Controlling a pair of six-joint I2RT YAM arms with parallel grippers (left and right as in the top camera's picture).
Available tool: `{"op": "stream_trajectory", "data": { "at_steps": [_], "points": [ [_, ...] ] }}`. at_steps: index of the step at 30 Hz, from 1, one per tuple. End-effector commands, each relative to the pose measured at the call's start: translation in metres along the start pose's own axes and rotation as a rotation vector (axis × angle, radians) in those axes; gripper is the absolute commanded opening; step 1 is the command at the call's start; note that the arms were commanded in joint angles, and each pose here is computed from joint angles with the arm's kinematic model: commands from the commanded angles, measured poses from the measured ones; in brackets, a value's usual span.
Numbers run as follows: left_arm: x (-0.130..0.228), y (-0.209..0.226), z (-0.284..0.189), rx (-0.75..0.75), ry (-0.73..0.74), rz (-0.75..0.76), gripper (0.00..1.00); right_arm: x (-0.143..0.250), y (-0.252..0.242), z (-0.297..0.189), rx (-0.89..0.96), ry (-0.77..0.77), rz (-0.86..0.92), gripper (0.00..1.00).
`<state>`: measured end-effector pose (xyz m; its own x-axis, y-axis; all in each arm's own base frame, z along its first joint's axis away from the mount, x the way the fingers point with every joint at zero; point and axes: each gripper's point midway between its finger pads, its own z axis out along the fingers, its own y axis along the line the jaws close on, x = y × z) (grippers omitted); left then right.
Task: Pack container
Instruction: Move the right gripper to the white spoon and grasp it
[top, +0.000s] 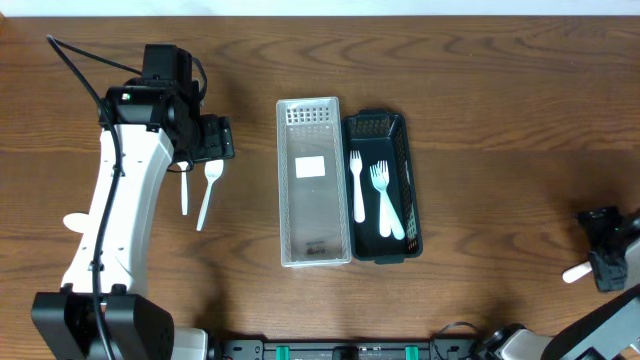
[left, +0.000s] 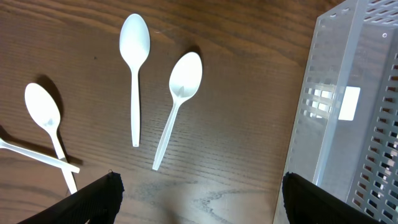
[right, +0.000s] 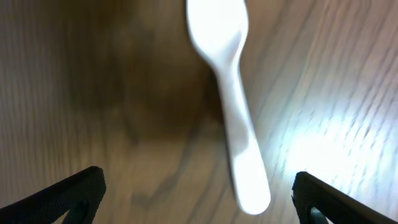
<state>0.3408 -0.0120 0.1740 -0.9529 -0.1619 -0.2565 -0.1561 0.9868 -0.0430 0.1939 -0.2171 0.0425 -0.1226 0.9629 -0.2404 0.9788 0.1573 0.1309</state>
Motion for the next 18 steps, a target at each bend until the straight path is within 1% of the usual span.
{"op": "stream_trajectory", "data": {
  "at_steps": [1,8,14,16,18],
  "points": [
    [-0.002,0.001,-0.002,-0.004,-0.007,-0.002,0.84,-0.006,-0.003,0.011,-0.030,0.020,-0.028,0.99],
    [-0.002,0.001,-0.002,-0.004,-0.007,-0.002,0.84,-0.020,-0.001,0.039,-0.038,0.000,-0.054,0.99],
    [-0.002,0.001,-0.002,-0.005,-0.007,-0.002,0.84,-0.025,-0.008,0.054,0.010,-0.012,-0.056,0.97],
    [-0.002,0.001,-0.002,-0.005,-0.007,-0.002,0.84,-0.023,-0.010,0.058,0.023,-0.001,-0.057,0.93],
    [-0.002,0.001,-0.002,-0.004,-0.007,-0.002,0.84,-0.020,-0.012,0.062,0.029,0.010,-0.057,0.84]
  ]
}}
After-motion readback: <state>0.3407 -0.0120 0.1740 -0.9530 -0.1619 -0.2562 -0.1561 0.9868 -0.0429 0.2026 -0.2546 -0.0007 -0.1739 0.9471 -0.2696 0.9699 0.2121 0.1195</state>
